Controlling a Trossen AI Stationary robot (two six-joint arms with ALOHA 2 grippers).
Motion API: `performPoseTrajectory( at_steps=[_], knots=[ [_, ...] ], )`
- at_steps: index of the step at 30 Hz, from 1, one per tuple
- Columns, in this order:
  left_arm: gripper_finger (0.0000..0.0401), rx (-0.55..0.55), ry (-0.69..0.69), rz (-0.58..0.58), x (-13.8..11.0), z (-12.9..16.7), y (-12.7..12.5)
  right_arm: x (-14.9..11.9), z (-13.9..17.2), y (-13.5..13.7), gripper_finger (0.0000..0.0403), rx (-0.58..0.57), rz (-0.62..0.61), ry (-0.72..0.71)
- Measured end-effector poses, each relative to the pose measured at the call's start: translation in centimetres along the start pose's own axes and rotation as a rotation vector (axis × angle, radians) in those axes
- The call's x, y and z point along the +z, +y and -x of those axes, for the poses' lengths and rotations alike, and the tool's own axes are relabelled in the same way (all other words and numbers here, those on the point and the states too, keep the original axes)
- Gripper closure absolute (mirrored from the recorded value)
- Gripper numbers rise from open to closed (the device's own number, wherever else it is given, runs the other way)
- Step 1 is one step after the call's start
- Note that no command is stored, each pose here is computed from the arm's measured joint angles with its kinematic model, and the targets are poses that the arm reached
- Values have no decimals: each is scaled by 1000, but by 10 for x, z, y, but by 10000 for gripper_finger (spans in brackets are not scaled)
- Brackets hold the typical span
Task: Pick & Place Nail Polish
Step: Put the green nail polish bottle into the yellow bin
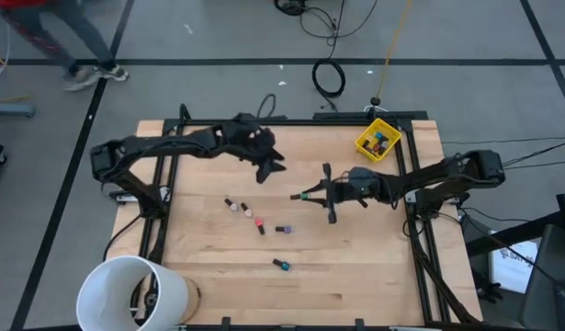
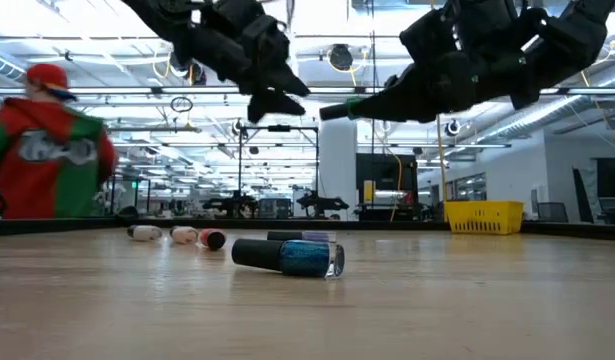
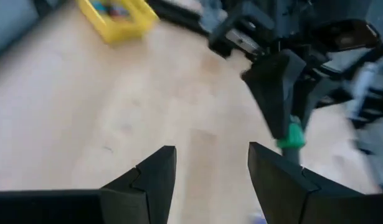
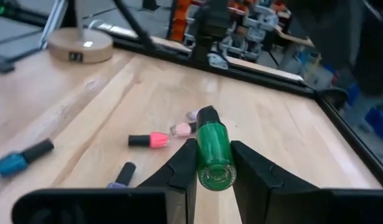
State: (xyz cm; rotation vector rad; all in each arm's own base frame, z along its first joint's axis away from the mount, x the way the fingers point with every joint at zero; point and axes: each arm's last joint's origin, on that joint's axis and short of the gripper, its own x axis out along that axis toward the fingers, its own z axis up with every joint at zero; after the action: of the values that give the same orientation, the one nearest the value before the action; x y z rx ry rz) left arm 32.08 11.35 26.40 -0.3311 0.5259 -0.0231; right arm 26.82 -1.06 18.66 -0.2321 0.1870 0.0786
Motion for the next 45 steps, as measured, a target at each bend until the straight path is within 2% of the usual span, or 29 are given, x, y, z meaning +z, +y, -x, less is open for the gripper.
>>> performPoseTrajectory(
  at_steps=[3, 9, 15, 22, 25, 28, 31, 34, 38, 45],
  knots=[
    [204, 71, -39, -73, 7, 17, -5, 6, 11, -9, 339, -32, -73, 0],
    [203, 88, -113, -189, 19, 39, -16, 6, 45, -21, 339, -115, -189, -79],
    [203, 188, -152, -245, 24, 54, -23, -9, 77, -26, 339, -341, -213, -16],
    [203, 284, -155, -298, 26, 64, -19, -19, 111, -30, 339, -430, -293, -77],
    [203, 235, -168, -304, 27, 67, -14, -25, 120, -28, 339, -394, -325, -113],
    [203, 111, -224, -325, 28, 68, -11, -28, 126, -27, 339, -347, -359, -145],
    [203, 43, -298, -312, 13, 57, -5, -29, 129, -26, 339, -324, -378, -158],
    [203, 59, -351, -268, -7, 51, 4, -28, 130, -25, 339, -297, -389, -169],
    [203, 133, -372, -171, -34, 58, 20, -24, 132, -25, 339, -252, -397, -212],
    [203, 185, -473, -216, -49, 111, 4, -19, 135, -24, 339, -239, -435, -261]
  ],
)
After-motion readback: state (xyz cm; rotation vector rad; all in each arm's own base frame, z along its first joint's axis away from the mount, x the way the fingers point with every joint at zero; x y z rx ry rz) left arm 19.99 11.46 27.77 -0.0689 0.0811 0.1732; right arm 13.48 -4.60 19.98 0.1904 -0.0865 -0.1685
